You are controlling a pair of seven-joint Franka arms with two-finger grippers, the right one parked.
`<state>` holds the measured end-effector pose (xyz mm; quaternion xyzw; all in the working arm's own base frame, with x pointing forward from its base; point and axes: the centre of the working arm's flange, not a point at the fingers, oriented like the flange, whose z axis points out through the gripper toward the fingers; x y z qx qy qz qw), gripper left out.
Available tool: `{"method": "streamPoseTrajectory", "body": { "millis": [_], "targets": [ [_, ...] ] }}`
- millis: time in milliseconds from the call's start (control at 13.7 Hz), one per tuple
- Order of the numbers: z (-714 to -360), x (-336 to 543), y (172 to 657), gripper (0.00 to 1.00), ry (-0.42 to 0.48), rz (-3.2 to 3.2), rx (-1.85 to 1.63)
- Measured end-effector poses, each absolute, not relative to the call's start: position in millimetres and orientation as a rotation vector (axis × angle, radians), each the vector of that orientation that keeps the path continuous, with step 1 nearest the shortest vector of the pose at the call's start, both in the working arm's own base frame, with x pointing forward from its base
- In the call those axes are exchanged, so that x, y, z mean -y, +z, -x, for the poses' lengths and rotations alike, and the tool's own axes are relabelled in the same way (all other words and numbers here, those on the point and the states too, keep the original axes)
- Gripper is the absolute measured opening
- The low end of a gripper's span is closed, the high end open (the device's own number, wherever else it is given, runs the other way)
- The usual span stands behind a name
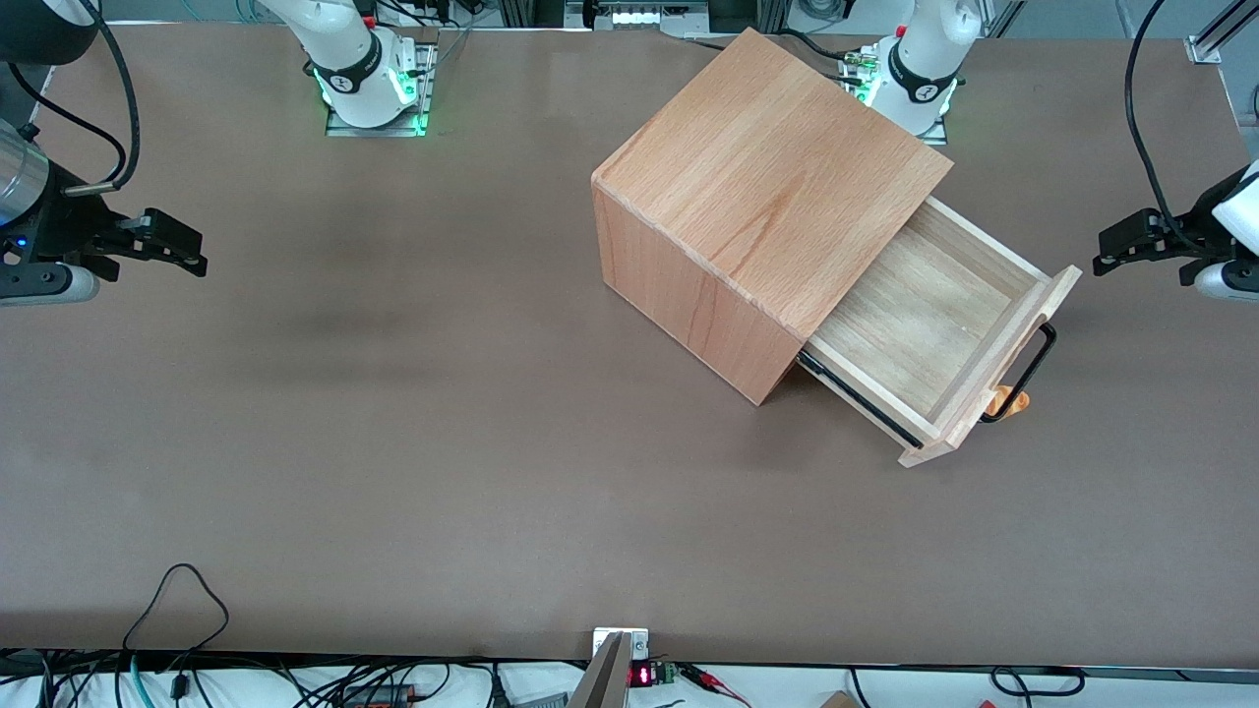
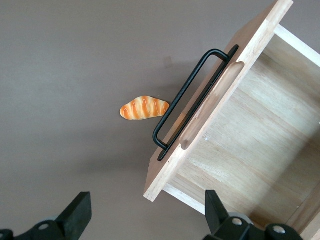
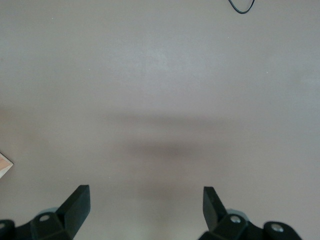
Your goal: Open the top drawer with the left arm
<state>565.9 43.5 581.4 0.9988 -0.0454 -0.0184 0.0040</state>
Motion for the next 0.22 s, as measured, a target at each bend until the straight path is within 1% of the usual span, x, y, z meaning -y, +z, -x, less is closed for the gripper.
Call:
{"method": "streamPoseTrajectory", "body": {
  "millis": [219],
  "targets": [
    [-560.0,-44.4,587.9,1.00,-0.066,-3.127,0.114]
  ]
}}
